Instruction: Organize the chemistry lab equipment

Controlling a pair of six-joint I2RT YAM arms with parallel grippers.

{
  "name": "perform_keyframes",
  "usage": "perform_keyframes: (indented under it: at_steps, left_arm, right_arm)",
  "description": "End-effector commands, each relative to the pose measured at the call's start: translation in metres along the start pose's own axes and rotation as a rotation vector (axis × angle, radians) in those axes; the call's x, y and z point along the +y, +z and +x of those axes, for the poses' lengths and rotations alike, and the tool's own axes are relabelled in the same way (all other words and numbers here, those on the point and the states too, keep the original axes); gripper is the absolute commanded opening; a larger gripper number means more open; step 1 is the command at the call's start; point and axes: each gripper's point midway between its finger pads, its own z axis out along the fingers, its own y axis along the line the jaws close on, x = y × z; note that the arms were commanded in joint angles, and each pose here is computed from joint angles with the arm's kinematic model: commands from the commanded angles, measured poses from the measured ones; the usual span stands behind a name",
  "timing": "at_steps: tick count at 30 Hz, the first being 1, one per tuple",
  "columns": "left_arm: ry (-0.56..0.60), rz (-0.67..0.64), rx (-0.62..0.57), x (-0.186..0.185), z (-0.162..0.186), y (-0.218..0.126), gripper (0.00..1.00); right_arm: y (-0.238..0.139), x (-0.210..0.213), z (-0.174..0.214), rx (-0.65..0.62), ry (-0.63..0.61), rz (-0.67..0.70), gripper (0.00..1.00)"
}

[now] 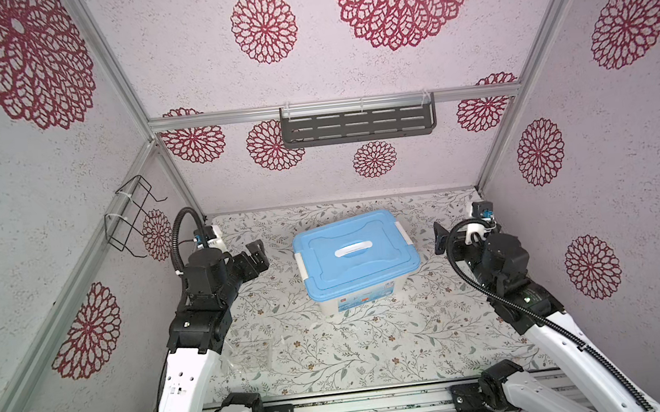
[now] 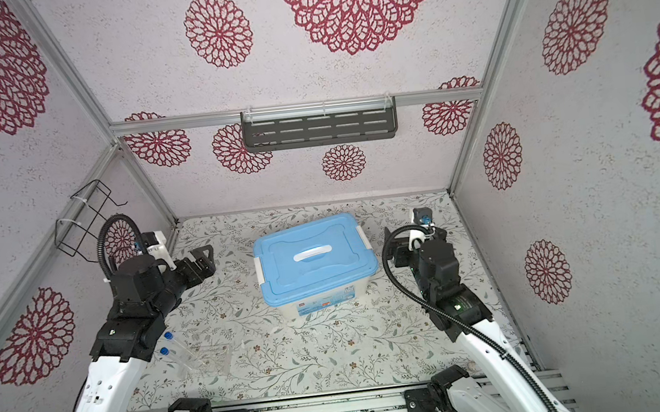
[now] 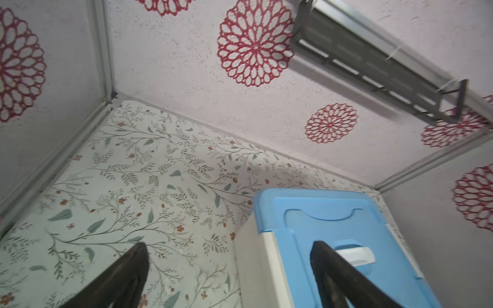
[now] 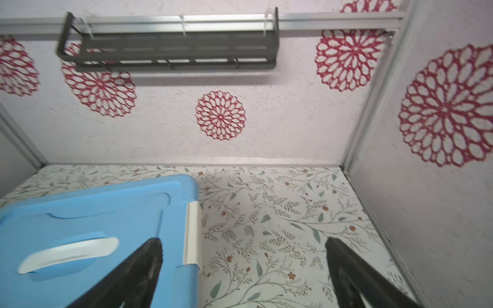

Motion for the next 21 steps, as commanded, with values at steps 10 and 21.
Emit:
perform_keyframes:
  at_steps: [10, 21]
  left_arm:
    - [0.126, -0.121, -0.134, 0.043, 0.018, 0.058, 0.98]
    - [0.356, -0.196, -0.204, 0.059, 0.062, 0.09, 0.98]
  right_arm:
    - [0.014, -0.065, 0.08, -0.076, 0.0, 0.21, 0.99]
    - [0.025, -0.066, 0.149, -0.067, -0.032, 0.11, 0.99]
